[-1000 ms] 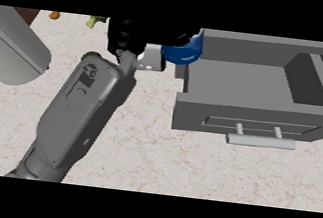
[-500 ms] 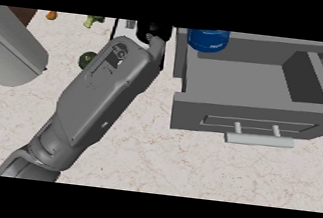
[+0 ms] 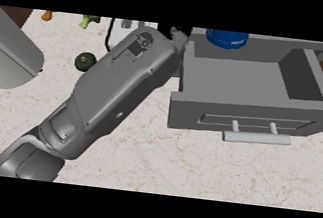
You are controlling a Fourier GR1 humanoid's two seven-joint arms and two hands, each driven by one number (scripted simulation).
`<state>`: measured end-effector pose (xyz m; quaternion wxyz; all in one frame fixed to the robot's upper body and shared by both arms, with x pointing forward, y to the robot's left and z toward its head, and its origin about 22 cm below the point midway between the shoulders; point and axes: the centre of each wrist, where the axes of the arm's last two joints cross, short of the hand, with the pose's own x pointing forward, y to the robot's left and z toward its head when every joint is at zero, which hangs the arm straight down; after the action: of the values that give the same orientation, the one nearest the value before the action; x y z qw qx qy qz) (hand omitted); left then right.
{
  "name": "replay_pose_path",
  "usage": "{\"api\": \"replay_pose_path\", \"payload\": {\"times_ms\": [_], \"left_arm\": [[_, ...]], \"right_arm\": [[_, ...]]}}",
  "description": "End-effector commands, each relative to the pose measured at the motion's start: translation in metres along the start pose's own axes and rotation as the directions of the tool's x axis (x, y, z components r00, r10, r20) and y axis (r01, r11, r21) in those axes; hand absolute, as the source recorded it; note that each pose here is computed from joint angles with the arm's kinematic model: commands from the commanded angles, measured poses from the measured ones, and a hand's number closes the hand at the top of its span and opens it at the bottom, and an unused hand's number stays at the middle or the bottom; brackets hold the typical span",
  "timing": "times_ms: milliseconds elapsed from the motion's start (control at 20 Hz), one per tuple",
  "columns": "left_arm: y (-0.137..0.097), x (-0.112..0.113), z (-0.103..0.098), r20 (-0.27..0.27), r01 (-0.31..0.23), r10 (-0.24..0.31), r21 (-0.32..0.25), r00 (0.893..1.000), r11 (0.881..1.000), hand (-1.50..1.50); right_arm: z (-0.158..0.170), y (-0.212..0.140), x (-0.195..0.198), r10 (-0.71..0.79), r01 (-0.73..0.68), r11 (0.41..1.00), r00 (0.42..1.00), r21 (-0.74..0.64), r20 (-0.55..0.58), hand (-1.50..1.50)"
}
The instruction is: Pick up the can, place it into the drawer and close the drawer
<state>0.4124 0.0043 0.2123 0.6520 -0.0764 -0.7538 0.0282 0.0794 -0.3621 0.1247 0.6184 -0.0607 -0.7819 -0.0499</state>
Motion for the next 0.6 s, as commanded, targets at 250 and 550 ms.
{"api": "replay_pose_path", "payload": {"times_ms": [250,550], "left_arm": [[-0.014,-0.004,-0.009,-0.026,0.039,-0.038,0.016,0.999,0.999,1.50],[-0.023,-0.015,0.001,-0.052,0.050,-0.048,0.040,0.998,0.998,1.50]], "right_arm": [[0.000,-0.005,0.001,-0.012,0.012,1.000,1.000,0.009,0.009,-1.50],[-0.007,0.006,0.000,-0.034,0.034,0.999,0.999,0.005,-0.004,-1.50]]}}
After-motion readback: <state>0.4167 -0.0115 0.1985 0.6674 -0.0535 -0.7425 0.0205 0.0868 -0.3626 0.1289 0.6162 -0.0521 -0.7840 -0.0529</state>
